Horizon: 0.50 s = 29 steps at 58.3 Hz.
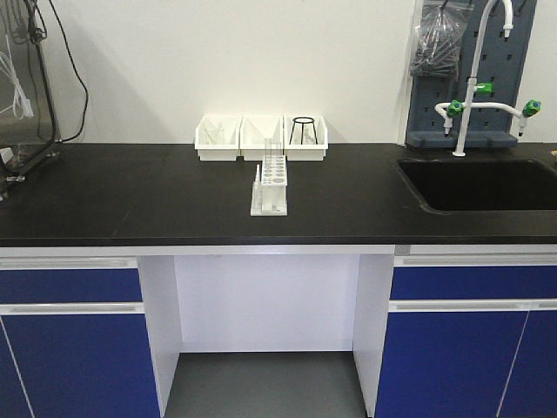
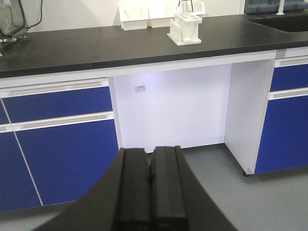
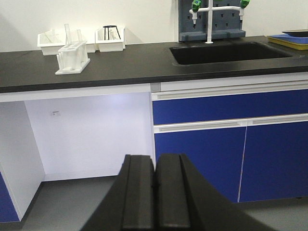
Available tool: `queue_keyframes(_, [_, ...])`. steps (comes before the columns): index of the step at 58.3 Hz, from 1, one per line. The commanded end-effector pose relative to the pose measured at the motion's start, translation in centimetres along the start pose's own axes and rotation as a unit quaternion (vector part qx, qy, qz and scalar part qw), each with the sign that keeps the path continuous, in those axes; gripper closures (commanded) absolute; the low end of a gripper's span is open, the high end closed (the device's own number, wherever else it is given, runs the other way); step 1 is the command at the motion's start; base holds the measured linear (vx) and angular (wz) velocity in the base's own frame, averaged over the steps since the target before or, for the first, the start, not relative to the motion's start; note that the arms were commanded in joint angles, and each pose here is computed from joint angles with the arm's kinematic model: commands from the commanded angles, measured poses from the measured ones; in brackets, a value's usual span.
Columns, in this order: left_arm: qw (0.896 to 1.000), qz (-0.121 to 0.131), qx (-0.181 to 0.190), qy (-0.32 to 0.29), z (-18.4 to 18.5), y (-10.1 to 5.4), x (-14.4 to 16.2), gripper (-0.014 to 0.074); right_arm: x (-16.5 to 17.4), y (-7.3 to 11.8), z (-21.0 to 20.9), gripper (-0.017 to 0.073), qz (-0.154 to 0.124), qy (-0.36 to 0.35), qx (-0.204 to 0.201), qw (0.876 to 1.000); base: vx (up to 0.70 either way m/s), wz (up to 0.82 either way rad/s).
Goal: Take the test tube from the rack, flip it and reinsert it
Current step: 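Drive the base forward toward the white test tube rack on the bench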
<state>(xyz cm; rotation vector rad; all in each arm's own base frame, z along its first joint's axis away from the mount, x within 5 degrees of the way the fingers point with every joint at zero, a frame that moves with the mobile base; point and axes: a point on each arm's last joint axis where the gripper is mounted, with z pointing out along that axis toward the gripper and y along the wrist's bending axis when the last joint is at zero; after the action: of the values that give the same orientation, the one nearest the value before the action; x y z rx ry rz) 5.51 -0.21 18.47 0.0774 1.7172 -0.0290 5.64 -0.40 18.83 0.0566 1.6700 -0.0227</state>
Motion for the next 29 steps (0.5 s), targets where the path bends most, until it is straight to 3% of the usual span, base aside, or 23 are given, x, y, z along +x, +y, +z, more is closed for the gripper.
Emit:
queue_keyframes(1, [0.999,-0.006,0.007,-0.045,-0.13,-0.11,-0.88,0.0599,-0.73,0.13,-0.12,0.057,-0.009,-0.047,-0.006,0.999,0.0,0.0])
queue_keyframes(29, [0.999,-0.006,0.007,-0.045,-0.13,-0.11,-0.88,0.0599,-0.73,0.13,-0.12,0.057,-0.009,-0.047,-0.006,0.999,0.0,0.0])
